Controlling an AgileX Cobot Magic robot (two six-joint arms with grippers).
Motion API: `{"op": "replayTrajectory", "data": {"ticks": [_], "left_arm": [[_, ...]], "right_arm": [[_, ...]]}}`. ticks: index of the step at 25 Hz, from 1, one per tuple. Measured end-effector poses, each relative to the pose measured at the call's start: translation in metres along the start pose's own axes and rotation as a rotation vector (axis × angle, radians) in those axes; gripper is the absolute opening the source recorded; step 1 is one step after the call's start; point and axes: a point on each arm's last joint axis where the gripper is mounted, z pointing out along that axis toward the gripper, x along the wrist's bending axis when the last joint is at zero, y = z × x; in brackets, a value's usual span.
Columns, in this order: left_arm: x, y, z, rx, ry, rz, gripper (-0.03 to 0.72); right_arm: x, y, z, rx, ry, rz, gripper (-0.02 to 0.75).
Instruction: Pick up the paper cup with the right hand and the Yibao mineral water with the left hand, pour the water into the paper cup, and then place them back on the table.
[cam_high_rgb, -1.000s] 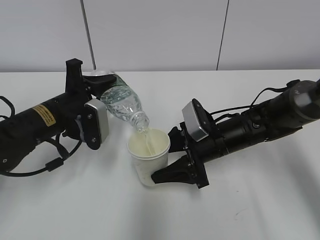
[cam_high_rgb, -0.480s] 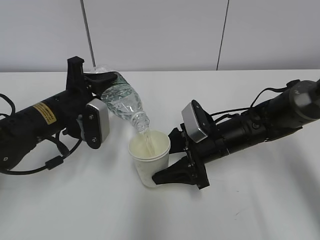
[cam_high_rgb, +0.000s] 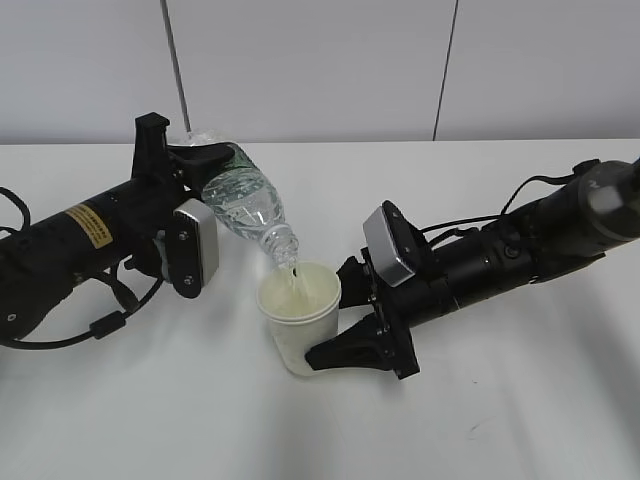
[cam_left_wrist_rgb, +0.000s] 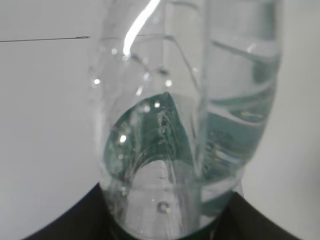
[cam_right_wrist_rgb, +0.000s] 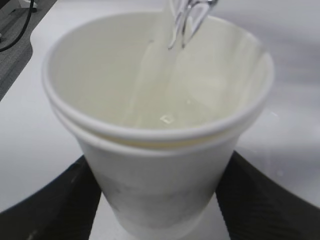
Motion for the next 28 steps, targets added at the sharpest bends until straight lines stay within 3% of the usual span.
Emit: {"op": "replayTrajectory", "data": {"ticks": [28], "left_arm": [[0.0025,-0.0032,0.0006,0.031,0.015,0.017,0.291]], "right_arm": [[0.0013,-0.0012,0.0,0.013,0.015,-0.008,0.51]]}}
